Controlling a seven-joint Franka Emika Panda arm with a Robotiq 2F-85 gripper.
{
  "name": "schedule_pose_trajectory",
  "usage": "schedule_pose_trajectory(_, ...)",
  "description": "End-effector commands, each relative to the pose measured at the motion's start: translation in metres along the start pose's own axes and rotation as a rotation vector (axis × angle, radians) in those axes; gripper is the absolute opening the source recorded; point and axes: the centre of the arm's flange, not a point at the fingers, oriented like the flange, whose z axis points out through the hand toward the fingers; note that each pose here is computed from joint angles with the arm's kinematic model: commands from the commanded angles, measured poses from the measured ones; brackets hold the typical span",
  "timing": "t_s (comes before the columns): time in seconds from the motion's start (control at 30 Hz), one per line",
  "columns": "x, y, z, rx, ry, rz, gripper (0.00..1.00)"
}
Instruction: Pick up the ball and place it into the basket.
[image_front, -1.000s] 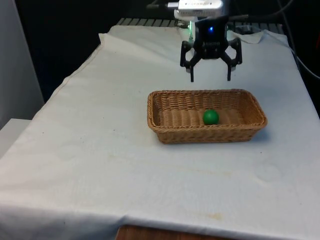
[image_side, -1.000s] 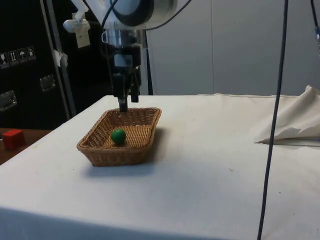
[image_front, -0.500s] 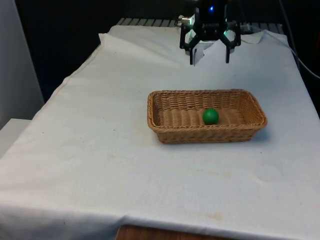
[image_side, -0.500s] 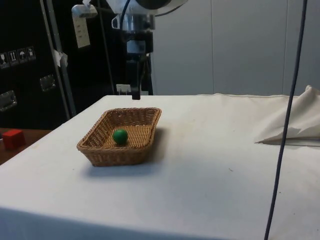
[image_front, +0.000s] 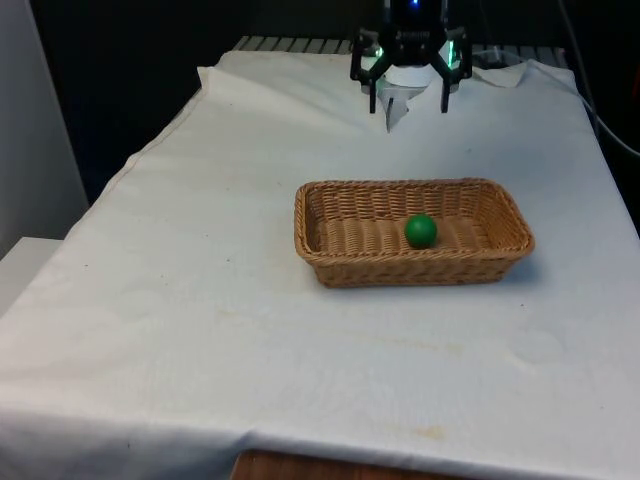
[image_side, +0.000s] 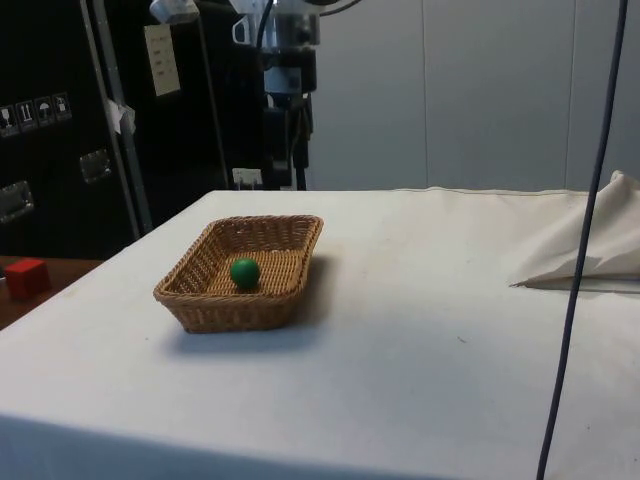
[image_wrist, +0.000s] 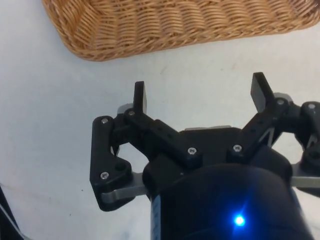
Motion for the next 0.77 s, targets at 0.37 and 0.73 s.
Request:
schedule_pose_trajectory(0.37,-0.001,0.003,-0.012,-0.023,-0.012,0.059,1.00)
schedule_pose_trajectory(0.73,-0.002,0.002,-0.011,-0.022,-0.009,0.101,1.00)
